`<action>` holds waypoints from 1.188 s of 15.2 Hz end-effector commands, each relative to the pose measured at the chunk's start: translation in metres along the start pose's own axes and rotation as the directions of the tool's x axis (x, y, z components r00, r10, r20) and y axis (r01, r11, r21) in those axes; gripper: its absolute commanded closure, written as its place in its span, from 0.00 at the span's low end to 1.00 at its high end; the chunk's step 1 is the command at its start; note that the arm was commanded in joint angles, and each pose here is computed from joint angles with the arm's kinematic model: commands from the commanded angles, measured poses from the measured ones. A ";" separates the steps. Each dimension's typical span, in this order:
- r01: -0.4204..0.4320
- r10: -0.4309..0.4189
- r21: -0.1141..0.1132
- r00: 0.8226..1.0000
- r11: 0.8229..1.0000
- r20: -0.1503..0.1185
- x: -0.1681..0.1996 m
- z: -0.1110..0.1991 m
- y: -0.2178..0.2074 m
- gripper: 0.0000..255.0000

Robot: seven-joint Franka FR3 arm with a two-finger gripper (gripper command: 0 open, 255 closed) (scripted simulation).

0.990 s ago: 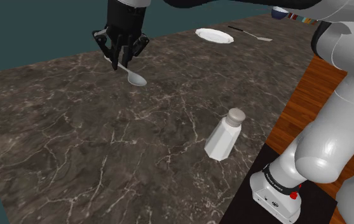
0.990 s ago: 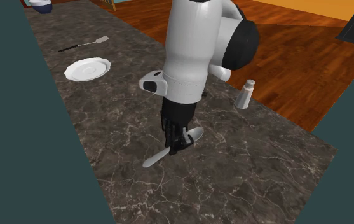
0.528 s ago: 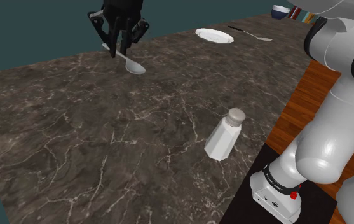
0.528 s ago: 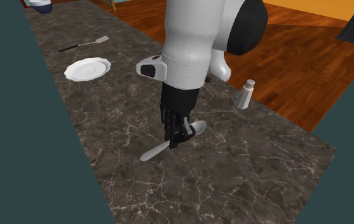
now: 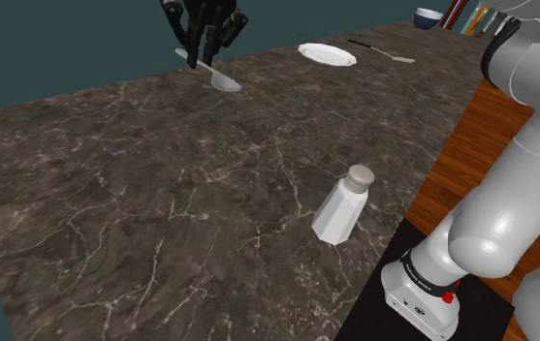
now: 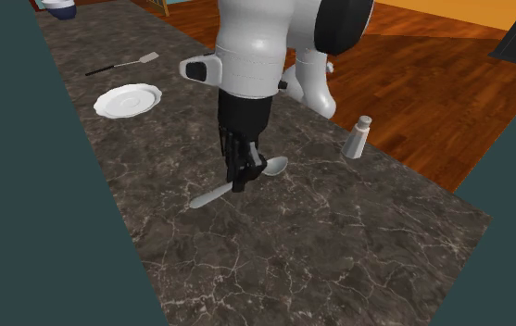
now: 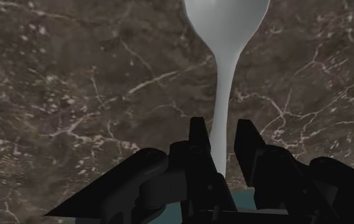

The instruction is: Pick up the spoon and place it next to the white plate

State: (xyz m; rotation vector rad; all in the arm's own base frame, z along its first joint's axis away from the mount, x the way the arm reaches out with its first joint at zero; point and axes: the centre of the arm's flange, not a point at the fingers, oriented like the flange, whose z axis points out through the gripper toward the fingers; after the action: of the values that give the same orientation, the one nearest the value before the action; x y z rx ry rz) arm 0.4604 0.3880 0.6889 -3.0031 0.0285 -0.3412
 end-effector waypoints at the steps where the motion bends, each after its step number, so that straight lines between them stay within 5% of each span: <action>1: 0.001 -0.001 0.001 1.000 1.000 0.001 0.003 -0.001 0.025 1.00; 18: 0.001 -0.001 0.001 1.000 1.000 0.001 0.042 -0.020 0.245 1.00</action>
State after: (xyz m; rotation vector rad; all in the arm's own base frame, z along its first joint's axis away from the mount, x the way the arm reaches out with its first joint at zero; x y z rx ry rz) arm 0.4934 0.1557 0.6890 -3.0025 0.0304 -0.3405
